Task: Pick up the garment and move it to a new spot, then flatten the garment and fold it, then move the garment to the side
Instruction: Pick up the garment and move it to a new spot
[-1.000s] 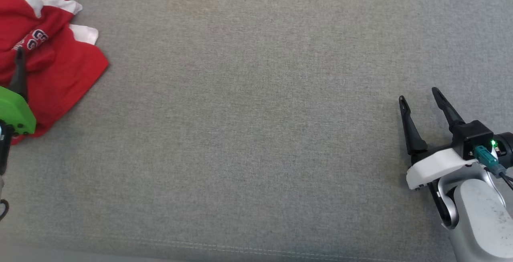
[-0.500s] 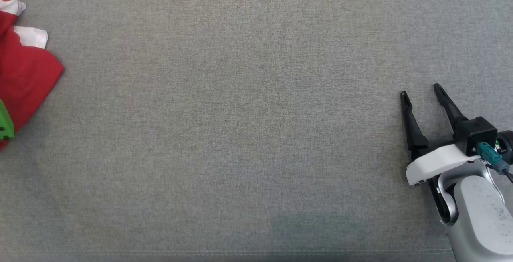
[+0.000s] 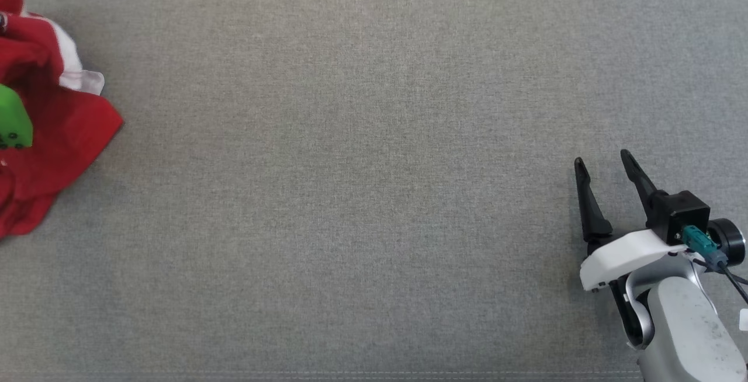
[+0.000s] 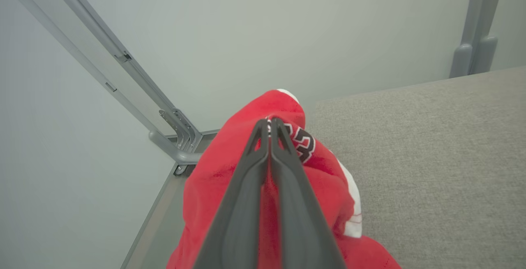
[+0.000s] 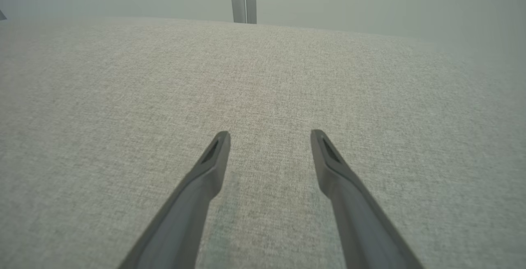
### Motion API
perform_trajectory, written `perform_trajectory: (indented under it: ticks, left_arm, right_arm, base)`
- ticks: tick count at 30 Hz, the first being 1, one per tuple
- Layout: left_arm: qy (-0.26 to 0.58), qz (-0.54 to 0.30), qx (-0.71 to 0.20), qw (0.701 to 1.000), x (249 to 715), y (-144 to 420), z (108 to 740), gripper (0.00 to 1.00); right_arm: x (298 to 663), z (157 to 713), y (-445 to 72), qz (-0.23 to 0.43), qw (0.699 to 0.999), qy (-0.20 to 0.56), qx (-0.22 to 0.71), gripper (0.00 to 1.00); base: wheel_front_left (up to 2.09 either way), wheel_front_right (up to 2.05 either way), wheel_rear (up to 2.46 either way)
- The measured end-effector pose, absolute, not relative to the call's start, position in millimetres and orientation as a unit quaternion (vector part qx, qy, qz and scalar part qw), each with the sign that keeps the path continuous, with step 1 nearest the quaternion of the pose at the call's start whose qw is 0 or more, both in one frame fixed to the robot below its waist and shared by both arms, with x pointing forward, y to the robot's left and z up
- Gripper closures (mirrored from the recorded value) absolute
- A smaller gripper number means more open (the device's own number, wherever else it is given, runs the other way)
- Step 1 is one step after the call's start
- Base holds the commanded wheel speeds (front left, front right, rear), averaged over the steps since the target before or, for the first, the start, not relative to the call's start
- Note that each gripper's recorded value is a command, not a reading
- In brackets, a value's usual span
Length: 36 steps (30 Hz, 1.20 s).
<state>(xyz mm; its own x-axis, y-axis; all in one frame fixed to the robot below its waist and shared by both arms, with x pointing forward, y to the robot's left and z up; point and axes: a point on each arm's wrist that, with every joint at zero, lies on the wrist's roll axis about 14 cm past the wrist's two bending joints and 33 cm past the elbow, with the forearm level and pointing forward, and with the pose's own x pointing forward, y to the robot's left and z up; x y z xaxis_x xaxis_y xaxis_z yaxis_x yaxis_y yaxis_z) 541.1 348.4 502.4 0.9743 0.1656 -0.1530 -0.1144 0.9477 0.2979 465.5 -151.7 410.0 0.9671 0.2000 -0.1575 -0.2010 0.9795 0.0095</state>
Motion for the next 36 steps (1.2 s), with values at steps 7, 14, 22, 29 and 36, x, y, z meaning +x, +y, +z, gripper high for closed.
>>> perform_trajectory:
  ticks: [7, 14, 22, 29, 36]
  left_arm:
    - [-0.042, -0.046, 0.12, 0.991, 558, 250, 579, 1.0]
    - [-0.073, -0.201, 0.017, 0.977, 530, 96, 574, 1.0]
    - [-0.055, -0.325, -0.049, 0.943, 489, -20, 557, 1.0]
    - [0.011, -0.409, -0.068, 0.91, 440, -79, 508, 0.0]
    - [0.045, -0.344, -0.094, 0.933, 440, -39, 479, 0.0]
  right_arm:
    - [452, 426, -140, 0.103, 0.992, 0.068, 0.019, 0.0]
    - [434, 436, -139, 0.097, 0.993, 0.063, 0.032, 0.0]
    - [415, 447, -162, 0.063, 0.996, 0.053, 0.036, 0.0]
    - [401, 452, -195, 0.014, 0.998, 0.049, 0.038, 0.0]
    - [397, 454, -206, -0.004, 0.998, 0.044, 0.041, 0.0]
  base:
    - [0.0, 0.0, 0.0]
    - [0.0, 0.0, 0.0]
    - [0.0, 0.0, 0.0]
    - [0.0, 0.0, 0.0]
    - [0.0, 0.0, 0.0]
